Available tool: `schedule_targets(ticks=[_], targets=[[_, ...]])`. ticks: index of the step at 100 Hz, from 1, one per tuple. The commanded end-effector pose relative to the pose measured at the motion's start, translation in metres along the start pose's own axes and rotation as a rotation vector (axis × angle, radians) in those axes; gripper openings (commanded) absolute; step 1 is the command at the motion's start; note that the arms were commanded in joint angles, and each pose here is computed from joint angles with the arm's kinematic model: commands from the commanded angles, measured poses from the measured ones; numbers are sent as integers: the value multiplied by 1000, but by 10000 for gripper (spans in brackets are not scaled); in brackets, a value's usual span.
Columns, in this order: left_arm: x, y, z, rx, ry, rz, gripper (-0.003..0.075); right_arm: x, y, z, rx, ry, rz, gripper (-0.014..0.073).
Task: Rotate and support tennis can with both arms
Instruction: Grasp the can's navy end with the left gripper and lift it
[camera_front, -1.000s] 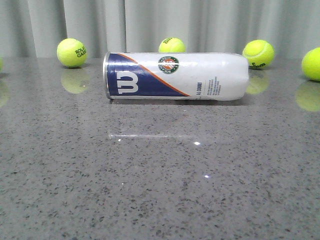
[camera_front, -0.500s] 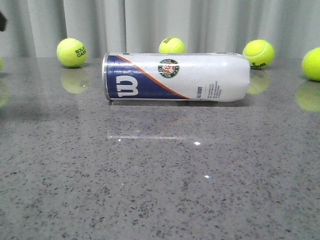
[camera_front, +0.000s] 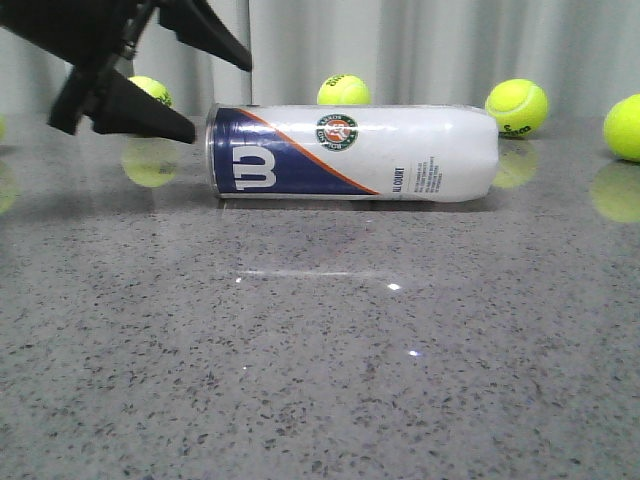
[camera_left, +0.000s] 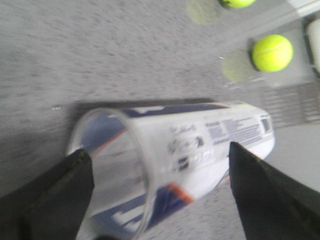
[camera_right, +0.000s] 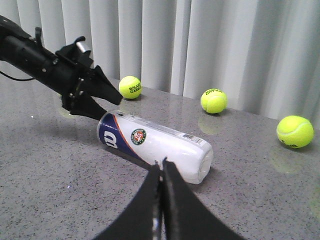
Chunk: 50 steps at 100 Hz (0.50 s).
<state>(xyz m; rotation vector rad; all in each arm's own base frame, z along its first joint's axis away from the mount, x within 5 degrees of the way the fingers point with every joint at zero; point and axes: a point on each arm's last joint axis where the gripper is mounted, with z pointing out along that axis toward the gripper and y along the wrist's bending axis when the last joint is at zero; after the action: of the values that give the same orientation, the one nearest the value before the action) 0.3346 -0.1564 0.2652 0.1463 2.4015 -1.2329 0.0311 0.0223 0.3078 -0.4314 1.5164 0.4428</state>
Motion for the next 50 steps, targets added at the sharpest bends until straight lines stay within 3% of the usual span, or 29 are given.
schedule_targets(ticks=[1, 14, 40, 50], targets=[[-10, -24, 7, 176, 15, -32, 529, -14, -1, -1, 15, -86, -10, -61], [-11, -30, 20, 359, 119, -50, 413, -14, -1, -1, 15, -86, -10, -61], [-14, -44, 16, 581, 132, -66, 6, -14, -1, -1, 15, -86, -10, -61], [-17, -50, 11, 641, 98, -61, -19, -14, -1, -1, 15, -86, -10, -61]])
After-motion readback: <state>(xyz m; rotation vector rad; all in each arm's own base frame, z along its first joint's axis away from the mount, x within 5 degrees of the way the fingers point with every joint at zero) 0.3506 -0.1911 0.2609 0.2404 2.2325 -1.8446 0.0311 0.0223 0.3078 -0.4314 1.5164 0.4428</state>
